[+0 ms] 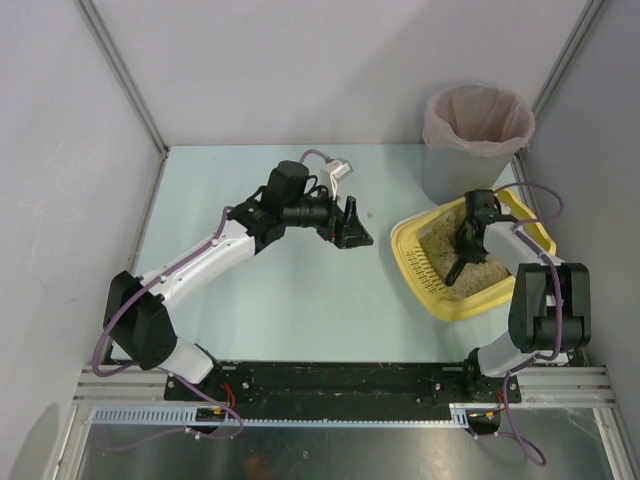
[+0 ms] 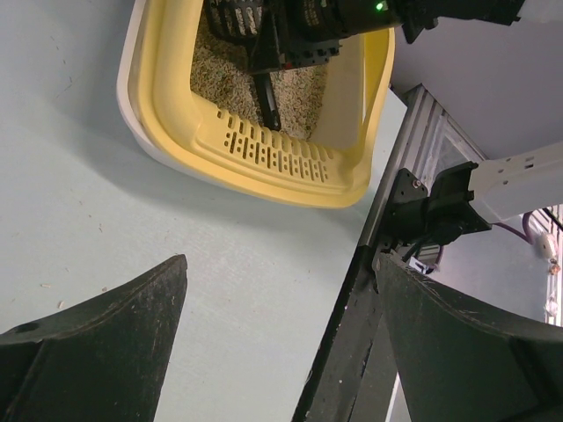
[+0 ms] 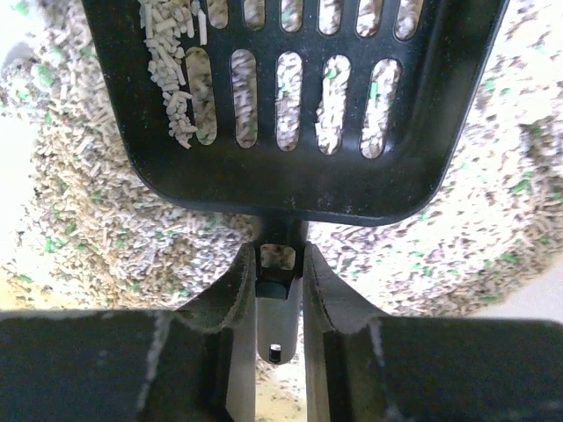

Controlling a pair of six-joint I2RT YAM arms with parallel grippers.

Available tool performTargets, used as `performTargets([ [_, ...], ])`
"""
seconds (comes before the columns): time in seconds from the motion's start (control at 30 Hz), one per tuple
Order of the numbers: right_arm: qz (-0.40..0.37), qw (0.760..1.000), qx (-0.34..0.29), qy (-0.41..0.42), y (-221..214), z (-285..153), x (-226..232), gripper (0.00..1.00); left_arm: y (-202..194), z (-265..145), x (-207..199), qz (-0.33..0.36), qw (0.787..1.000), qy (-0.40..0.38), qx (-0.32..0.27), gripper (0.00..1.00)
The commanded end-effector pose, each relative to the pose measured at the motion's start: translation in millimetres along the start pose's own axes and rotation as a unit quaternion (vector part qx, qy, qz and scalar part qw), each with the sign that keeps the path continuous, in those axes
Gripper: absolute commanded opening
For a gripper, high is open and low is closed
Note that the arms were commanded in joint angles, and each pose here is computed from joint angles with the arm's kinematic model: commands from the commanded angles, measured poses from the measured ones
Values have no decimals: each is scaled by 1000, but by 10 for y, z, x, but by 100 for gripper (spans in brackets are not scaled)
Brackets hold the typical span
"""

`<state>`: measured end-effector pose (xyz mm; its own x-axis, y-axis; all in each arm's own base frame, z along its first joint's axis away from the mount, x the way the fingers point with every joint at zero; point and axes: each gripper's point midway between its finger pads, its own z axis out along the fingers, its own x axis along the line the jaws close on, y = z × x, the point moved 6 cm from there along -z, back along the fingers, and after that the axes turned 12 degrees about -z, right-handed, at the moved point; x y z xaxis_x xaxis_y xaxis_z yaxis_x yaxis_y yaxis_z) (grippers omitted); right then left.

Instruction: Clean the litter box

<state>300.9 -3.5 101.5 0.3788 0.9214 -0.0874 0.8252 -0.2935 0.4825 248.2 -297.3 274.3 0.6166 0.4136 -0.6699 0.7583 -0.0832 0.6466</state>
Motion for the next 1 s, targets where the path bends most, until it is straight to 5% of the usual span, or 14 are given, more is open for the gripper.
performTargets([
  [0.0, 16, 999, -23, 27, 187, -224, -219, 0, 54, -21, -82, 15, 1000, -15, -14, 92],
  [0.4, -3, 989, 20, 147, 338, -421, -310, 0, 22, 17, -98, 21, 1000, -12, -11, 92],
  [0.7, 8, 960, 37, 277, 364, -612, -163, 0, 34, 35, -76, 38, 999, -5, -14, 92],
  [0.97, -5, 956, 72, 284, 212, -769, -279, 0, 105, 139, -154, 37, 999, -7, -16, 91],
])
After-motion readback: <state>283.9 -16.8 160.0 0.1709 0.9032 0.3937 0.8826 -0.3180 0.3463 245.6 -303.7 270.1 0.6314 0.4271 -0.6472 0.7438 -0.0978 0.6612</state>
